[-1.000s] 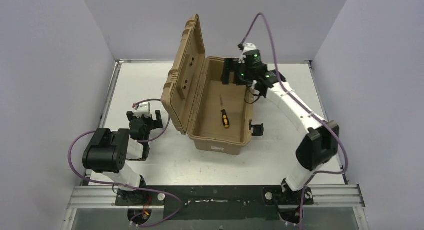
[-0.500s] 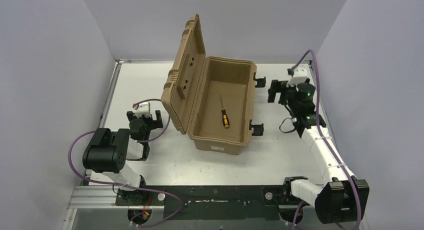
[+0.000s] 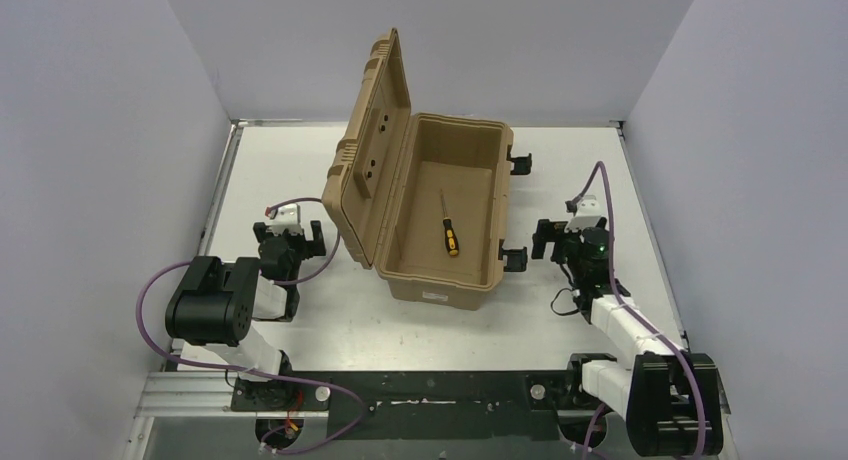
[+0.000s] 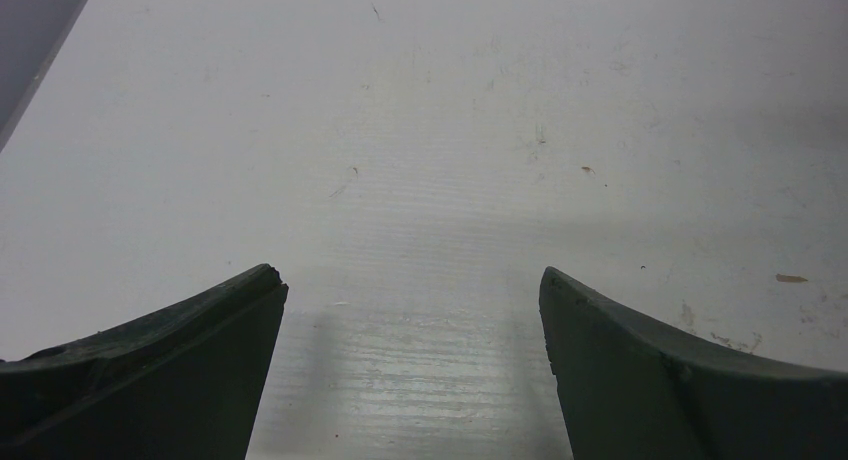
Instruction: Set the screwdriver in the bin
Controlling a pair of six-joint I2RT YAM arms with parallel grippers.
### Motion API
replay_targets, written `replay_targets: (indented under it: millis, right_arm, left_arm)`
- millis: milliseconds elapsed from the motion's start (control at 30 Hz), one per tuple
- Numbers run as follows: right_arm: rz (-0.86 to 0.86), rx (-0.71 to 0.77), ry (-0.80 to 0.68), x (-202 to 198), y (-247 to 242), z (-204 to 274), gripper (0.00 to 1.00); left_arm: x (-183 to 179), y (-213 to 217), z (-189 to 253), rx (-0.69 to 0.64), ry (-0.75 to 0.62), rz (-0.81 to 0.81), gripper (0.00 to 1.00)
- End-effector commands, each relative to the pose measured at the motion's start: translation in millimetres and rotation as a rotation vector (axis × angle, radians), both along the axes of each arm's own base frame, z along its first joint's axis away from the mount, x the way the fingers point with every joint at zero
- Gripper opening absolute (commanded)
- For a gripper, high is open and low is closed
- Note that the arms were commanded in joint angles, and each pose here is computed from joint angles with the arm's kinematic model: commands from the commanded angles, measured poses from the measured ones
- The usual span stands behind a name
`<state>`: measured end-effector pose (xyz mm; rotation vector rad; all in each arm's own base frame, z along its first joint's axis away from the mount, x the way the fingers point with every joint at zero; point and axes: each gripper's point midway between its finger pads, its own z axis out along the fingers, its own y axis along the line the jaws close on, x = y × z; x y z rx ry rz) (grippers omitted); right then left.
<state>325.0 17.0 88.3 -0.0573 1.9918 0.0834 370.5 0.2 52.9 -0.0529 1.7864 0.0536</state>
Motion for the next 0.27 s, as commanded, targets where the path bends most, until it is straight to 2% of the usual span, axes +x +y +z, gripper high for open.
replay_targets:
  millis: [0,233]
  right_arm:
    - [-0.016,0.021,-0.177,15.5,-2.0,31.1,1.0]
    - [-0.006,0.03,-0.206,14.3,0.3,35.5,1.0]
  left_arm:
    - [10.6,-1.2,20.3,-0.007,-0.073,0.001,0.97]
    - [10.2,-1.2,20.3,-0.009,-0.073,0.001,0.97]
